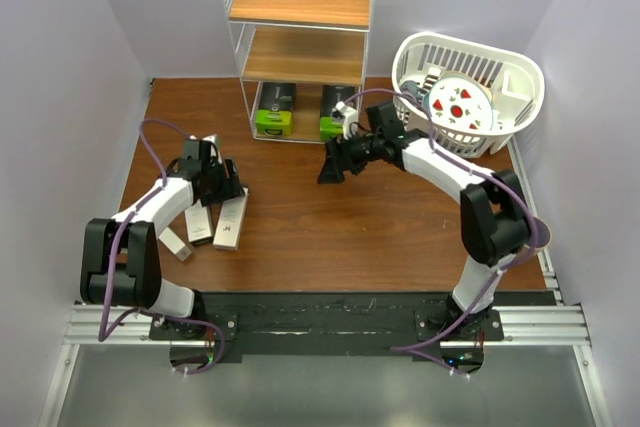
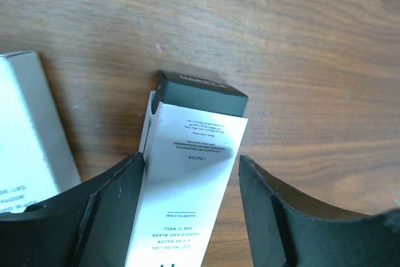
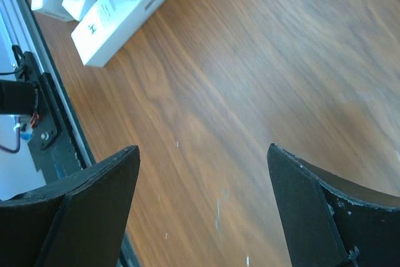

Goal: Place and organize the shaving razors onto the shelf

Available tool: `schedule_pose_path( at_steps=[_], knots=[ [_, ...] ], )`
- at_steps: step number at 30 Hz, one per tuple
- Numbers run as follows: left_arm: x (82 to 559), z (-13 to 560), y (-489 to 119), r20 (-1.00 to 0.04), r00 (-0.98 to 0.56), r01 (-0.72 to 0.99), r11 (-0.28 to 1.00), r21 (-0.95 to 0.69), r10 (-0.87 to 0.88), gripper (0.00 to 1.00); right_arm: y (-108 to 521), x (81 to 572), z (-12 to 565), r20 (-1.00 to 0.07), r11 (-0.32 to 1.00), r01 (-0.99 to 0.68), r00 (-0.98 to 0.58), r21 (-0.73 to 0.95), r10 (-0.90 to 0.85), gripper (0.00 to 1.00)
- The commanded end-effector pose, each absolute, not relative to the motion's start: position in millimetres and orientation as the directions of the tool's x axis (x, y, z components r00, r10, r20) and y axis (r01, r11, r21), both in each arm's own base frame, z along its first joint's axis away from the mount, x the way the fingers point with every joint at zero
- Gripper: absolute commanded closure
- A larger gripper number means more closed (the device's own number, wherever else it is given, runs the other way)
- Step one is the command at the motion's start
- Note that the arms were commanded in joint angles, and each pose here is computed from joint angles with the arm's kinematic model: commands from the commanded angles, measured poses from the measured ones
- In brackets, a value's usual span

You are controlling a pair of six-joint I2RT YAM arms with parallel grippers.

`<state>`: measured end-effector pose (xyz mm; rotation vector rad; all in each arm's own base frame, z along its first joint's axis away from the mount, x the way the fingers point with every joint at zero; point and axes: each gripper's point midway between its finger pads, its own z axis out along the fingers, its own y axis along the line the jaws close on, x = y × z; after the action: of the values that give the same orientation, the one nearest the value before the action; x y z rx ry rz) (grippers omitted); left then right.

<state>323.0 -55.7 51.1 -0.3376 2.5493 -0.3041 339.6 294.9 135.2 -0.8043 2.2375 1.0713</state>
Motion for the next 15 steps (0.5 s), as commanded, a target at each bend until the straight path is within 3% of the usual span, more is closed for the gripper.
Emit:
schedule_pose_path(
  at_steps=[1, 6, 12, 15],
  knots=[
    [308, 43, -72, -0.458, -0.852, -0.103, 0.939, -0.328, -0.254, 0.34, 326, 360, 148, -0.722, 0.472, -0.743, -0.635, 0.475, -0.275, 0.13],
    [322, 39, -107, -0.501, -0.853, 0.03, 0.943, -0.332, -0.149, 0.35, 330, 368, 146, -0.716, 0.484, -0.731, -0.646, 0.482, -0.263, 0.13],
    [357, 41, -181, -0.568, -0.818, 0.294, 0.915, -0.276, 0.092, 0.47, 305, 360, 136, -0.713, 0.541, -0.739, -0.623, 0.401, -0.323, 0.13],
    [382, 56, -223, -0.636, -0.749, 0.419, 0.876, -0.238, 0.185, 0.48, 288, 350, 137, -0.707, 0.564, -0.725, -0.633, 0.396, -0.316, 0.13]
  ],
)
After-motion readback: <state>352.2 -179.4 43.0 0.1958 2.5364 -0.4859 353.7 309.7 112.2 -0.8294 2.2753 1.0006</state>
